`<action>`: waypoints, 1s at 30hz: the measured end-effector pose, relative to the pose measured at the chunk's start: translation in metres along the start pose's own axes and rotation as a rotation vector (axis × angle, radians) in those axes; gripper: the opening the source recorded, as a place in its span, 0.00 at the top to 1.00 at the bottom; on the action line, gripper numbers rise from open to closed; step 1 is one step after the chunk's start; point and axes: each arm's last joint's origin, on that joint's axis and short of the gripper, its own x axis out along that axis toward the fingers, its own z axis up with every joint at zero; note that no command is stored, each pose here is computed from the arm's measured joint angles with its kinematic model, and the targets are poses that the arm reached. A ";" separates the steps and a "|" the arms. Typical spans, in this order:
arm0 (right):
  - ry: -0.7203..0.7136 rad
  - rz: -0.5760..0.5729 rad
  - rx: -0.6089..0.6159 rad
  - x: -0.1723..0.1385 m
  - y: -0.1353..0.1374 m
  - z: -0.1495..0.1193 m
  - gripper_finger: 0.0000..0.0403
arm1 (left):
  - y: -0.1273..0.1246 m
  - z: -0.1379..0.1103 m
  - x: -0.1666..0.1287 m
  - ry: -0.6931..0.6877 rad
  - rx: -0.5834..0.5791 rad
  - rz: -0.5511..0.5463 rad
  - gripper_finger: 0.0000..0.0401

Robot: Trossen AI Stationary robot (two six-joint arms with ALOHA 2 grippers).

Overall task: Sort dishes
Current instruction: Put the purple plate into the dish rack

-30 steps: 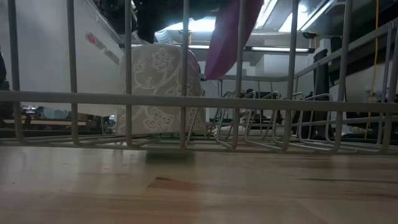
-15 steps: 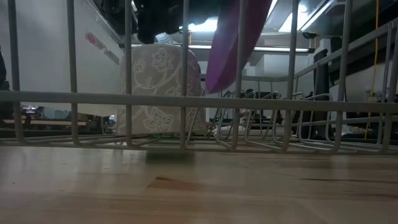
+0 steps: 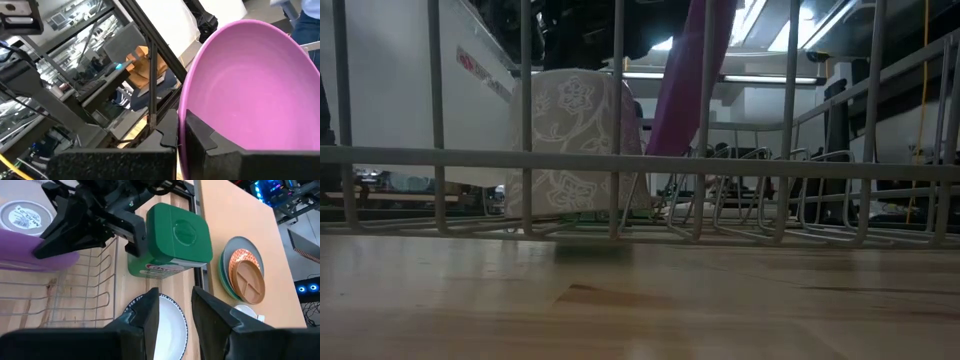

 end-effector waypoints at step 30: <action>0.013 0.032 -0.007 0.006 0.004 0.001 0.71 | -0.015 -0.005 0.007 0.115 -0.333 -0.016 0.96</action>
